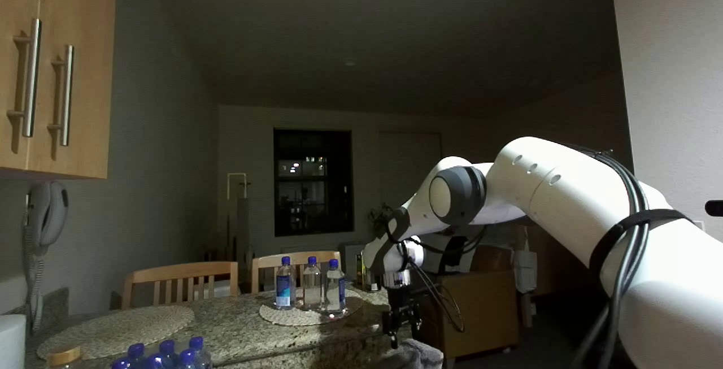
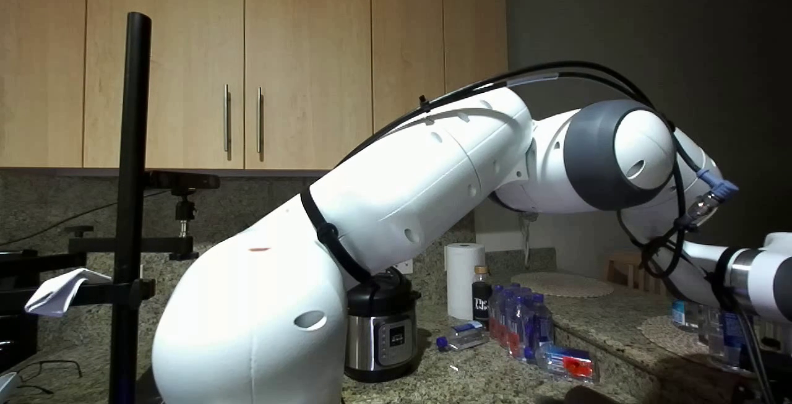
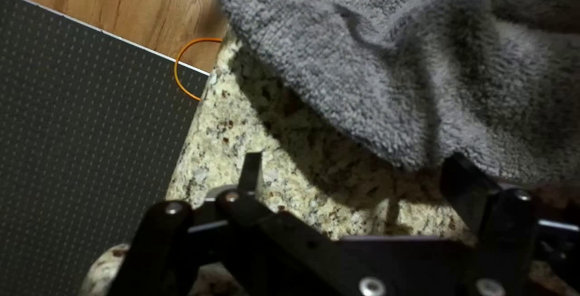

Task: Fold the grey towel

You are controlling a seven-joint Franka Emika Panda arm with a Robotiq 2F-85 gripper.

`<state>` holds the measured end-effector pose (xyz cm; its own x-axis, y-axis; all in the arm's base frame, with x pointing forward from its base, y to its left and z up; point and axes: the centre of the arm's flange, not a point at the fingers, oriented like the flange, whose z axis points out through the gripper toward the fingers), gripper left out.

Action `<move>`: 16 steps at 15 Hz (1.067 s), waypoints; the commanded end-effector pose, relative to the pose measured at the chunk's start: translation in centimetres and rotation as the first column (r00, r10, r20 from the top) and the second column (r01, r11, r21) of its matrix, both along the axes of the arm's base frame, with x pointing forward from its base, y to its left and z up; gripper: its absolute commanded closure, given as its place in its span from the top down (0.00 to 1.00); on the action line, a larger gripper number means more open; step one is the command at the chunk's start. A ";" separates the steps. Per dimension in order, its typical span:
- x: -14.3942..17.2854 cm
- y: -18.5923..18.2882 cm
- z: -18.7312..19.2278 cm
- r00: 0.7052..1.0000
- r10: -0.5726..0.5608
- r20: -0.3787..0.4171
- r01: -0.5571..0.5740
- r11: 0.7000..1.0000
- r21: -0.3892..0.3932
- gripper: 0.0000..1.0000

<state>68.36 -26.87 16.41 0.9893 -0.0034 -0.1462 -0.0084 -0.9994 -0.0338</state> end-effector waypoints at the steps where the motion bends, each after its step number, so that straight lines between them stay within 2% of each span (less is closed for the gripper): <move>1: -0.3 -0.6 -0.9 0.999 0.048 -0.025 -0.047 0.998 0.034 1.00; 8: -1.1 0.2 -2.2 0.991 0.115 -0.068 -0.110 0.991 0.072 1.00; 9: -1.1 0.3 -2.2 0.990 0.120 -0.075 -0.114 0.990 0.077 0.75; 10: -1.2 0.3 -2.2 0.989 0.125 -0.081 -0.118 0.990 0.080 0.73; 16: -1.9 0.8 -2.1 0.981 0.154 -0.121 -0.141 0.984 0.113 0.34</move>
<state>66.99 -25.97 13.63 0.9629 0.1172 -0.2431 0.0925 -0.9895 -0.1106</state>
